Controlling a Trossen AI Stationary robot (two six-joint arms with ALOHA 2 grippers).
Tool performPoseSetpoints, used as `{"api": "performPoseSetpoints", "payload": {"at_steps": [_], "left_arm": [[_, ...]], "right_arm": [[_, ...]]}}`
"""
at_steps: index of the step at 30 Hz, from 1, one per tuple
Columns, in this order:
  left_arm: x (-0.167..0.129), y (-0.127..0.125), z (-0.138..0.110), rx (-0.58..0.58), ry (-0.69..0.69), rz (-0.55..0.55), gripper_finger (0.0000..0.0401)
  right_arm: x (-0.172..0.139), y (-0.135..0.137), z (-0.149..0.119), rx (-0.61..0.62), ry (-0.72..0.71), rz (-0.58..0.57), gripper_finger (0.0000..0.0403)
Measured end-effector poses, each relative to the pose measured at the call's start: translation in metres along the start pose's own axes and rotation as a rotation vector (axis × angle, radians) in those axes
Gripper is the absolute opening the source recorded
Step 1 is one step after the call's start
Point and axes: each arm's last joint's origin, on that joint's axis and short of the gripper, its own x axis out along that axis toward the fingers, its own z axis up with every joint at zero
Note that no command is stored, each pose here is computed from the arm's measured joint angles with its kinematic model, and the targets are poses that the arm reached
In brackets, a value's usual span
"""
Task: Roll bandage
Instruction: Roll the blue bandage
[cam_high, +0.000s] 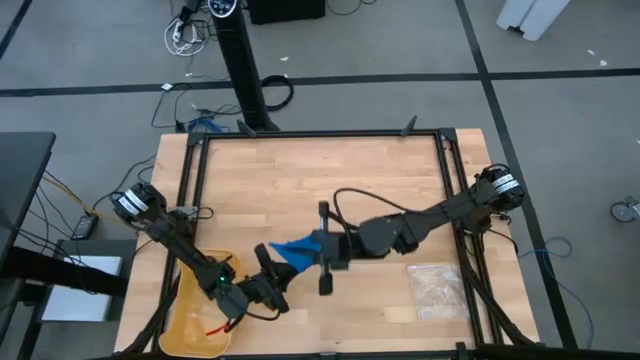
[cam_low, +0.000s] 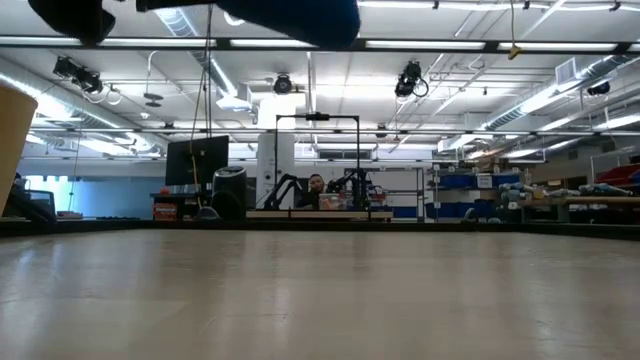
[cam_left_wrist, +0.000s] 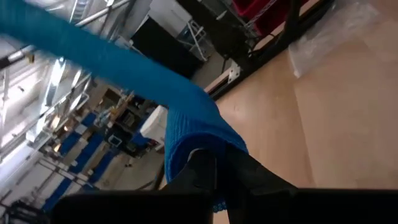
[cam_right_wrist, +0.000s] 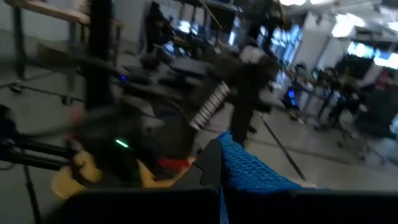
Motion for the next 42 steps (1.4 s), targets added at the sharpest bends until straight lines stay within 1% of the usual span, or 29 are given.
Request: {"api": "performPoseSetpoints", "payload": {"at_steps": [7, 13, 15, 18, 22, 26, 29, 33, 36, 40, 42], "left_arm": [[-0.008, -0.001, 0.015, 0.016, -0.032, -0.012, 0.0017], [-0.015, -0.003, 0.017, 0.009, -0.041, -0.017, 0.0017], [-0.015, -0.002, 0.018, -0.011, -0.047, -0.014, 0.0017], [-0.015, 0.001, 0.022, -0.064, -0.063, -0.002, 0.0017], [-0.015, 0.002, 0.023, -0.083, -0.069, 0.002, 0.0017], [-0.015, 0.002, 0.023, -0.097, -0.071, 0.002, 0.0017], [-0.015, 0.003, 0.024, -0.122, -0.074, 0.004, 0.0017], [-0.016, 0.008, 0.027, -0.170, -0.089, 0.014, 0.0017], [-0.018, 0.014, 0.030, -0.166, -0.082, 0.026, 0.0017], [-0.024, 0.022, 0.029, -0.155, -0.087, 0.015, 0.0017], [-0.027, 0.025, 0.024, -0.170, -0.098, 0.000, 0.0017]], "right_arm": [[0.012, -0.031, -0.028, 0.056, 0.117, -0.082, 0.0002], [0.015, -0.044, -0.045, 0.105, 0.190, -0.116, 0.0010], [0.015, -0.046, -0.050, 0.103, 0.223, -0.119, 0.0024], [0.014, -0.048, -0.058, 0.113, 0.262, -0.126, 0.0056], [0.013, -0.049, -0.067, 0.135, 0.314, -0.131, 0.0101], [0.012, -0.048, -0.070, 0.130, 0.351, -0.127, 0.0136], [0.010, -0.044, -0.069, 0.126, 0.346, -0.116, 0.0150], [0.000, -0.043, -0.059, 0.112, 0.360, -0.104, 0.0152], [-0.022, -0.041, -0.040, 0.077, 0.382, -0.115, 0.0145], [-0.064, -0.035, -0.009, 0.040, 0.406, -0.103, 0.0129], [-0.082, -0.033, -0.005, 0.054, 0.398, -0.098, 0.0124]]}}
